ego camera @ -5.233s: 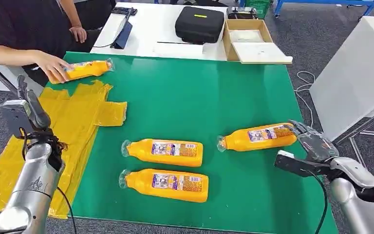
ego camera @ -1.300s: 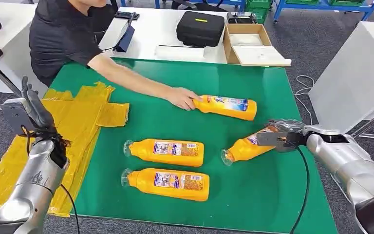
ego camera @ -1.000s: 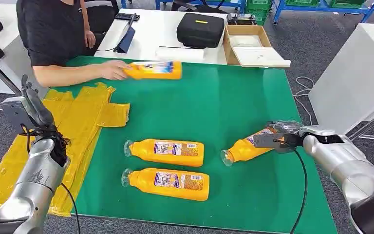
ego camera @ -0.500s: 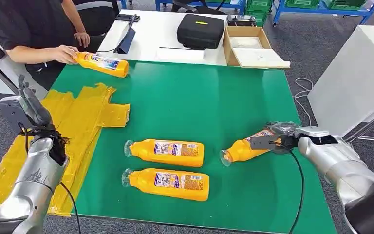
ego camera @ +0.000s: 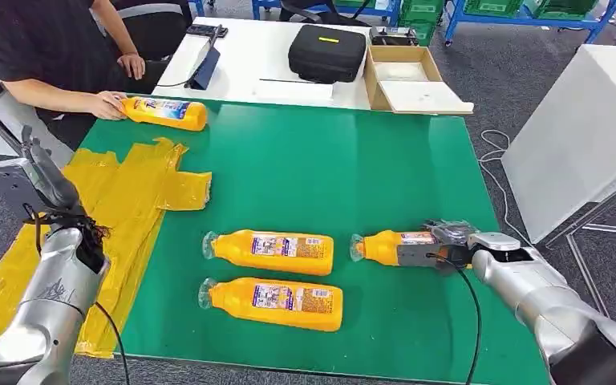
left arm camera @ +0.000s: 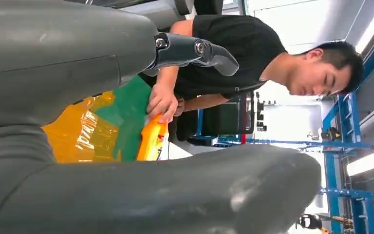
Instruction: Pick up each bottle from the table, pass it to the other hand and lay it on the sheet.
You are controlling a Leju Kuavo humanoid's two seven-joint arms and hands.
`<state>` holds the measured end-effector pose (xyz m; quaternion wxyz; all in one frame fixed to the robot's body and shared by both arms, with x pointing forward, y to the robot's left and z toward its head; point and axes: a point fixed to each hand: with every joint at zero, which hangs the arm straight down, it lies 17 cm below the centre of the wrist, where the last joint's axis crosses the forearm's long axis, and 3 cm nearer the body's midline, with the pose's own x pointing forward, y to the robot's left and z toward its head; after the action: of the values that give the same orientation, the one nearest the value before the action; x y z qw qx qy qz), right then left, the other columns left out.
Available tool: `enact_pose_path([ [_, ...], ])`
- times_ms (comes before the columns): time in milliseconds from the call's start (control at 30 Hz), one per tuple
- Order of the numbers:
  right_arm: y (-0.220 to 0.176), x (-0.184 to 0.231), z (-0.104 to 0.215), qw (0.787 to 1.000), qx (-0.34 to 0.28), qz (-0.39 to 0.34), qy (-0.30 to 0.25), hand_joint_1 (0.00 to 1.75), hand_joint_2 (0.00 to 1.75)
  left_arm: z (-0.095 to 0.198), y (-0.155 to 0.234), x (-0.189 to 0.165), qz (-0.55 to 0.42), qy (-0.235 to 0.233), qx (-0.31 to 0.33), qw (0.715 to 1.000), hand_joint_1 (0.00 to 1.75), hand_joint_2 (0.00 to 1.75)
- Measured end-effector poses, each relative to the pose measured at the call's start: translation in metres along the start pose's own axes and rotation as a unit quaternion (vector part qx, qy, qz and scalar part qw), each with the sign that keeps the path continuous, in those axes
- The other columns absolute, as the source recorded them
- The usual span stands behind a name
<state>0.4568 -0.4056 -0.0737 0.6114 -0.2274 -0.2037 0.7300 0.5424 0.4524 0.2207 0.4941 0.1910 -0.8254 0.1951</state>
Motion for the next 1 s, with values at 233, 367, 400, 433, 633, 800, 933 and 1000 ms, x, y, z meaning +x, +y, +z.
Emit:
enact_pose_path([
  [233, 0.004, 0.005, -0.003, 1.000, -0.005, -0.003, 0.007, 1.75, 1.75, -0.003, 0.000, 0.003, 0.002, -0.001, 0.003, 1.000, 0.00, 0.00],
  [367, 0.002, 0.004, -0.004, 1.000, -0.011, -0.008, 0.010, 1.75, 1.75, -0.008, -0.001, 0.009, 0.006, -0.007, 0.005, 1.000, 0.00, 0.00],
  [400, 0.002, 0.005, -0.004, 1.000, -0.014, -0.010, 0.012, 1.75, 1.75, -0.009, -0.001, 0.010, 0.006, -0.008, 0.005, 1.000, 0.00, 0.00],
  [433, 0.001, 0.005, -0.005, 1.000, -0.018, -0.011, 0.013, 1.75, 1.75, -0.010, -0.001, 0.012, 0.007, -0.010, 0.006, 1.000, 0.00, 0.00],
  [633, -0.004, 0.007, -0.008, 0.998, -0.050, -0.016, 0.017, 1.75, 1.75, -0.014, -0.002, 0.017, 0.006, -0.013, 0.005, 1.000, 0.00, 0.00],
  [800, -0.011, 0.009, -0.007, 0.997, -0.076, 0.003, 0.007, 1.75, 1.75, -0.011, 0.001, 0.015, 0.003, -0.008, 0.002, 1.000, 0.00, 0.00],
  [933, -0.028, -0.002, 0.008, 0.997, -0.072, 0.009, -0.022, 1.75, 1.75, -0.003, 0.004, 0.011, 0.002, -0.005, -0.007, 1.000, 0.00, 0.00],
  [1000, -0.040, -0.014, 0.020, 0.997, -0.073, 0.004, -0.033, 1.75, 1.75, 0.000, 0.007, 0.009, 0.003, -0.003, -0.009, 1.000, 0.00, 1.75],
])
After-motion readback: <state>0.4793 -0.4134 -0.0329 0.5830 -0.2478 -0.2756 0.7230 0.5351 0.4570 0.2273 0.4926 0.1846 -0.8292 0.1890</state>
